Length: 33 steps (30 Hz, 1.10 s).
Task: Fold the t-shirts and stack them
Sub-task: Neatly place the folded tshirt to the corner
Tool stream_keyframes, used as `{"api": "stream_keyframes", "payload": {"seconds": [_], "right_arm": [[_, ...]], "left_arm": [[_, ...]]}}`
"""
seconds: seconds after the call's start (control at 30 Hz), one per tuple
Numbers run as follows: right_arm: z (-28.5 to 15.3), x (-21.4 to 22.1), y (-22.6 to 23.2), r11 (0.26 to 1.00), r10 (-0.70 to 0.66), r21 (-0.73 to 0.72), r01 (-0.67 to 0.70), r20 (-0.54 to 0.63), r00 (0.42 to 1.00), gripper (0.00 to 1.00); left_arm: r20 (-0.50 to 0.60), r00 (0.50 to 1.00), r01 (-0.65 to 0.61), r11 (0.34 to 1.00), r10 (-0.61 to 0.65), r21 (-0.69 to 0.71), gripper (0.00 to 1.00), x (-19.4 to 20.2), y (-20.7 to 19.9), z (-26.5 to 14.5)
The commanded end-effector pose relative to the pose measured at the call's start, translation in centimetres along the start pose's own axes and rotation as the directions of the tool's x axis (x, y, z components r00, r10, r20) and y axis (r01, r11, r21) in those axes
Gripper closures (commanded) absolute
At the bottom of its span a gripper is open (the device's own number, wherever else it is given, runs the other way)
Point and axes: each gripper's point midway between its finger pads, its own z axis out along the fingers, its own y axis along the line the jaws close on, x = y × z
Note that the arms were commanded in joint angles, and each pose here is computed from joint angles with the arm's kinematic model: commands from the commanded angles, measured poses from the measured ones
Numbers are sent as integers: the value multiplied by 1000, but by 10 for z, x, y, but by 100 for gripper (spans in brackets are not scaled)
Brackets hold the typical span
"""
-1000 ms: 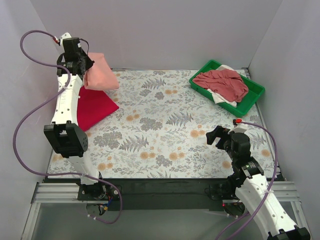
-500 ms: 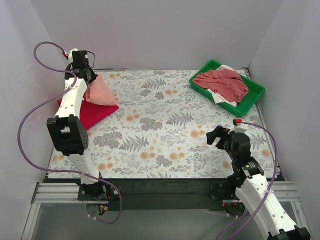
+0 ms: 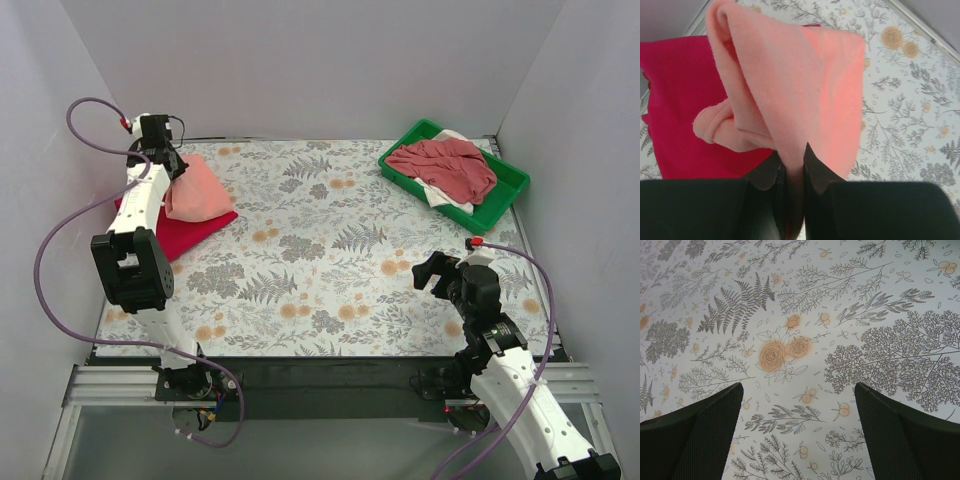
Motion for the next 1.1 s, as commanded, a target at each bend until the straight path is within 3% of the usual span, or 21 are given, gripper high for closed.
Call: {"api": "stream_keyframes", "payload": {"seconds": [0.0,0.4,0.47,0.5,0.57,0.67,0.93,1.07], "right_arm": [[2,-8,2,1000,-6,-11,6,35,999,2],[2,-6,5,1000,-3,-28,4,27,1000,2],[3,-5,4,1000,-2,-26,3,27,1000,2],[3,-6,4,1000,-4,-24,5,29,1000,2],[3,-5,4,1000,-2,-23,3,27,1000,2],[4,-4,4,1000,-3,-22,3,19,1000,2],[3,-4,4,1000,-5,-24,6,20,1000,2],[4,-3,3,1000,-5,-18,5,18,1000,2]], "left_arm": [[68,998,19,1000,-18,-18,100,-20,15,-19],[-8,1000,10,977,-12,-215,98,17,63,-4],[-13,1000,-2,962,-2,-273,88,20,77,-2],[-20,1000,-5,958,-1,-286,72,21,80,-3],[-23,999,15,943,-23,-332,52,23,92,-3],[-24,999,32,933,-43,-357,11,21,98,-4],[4,996,85,938,-88,-337,10,2,91,-19],[11,990,142,959,-144,-244,9,-13,71,-31]]}}
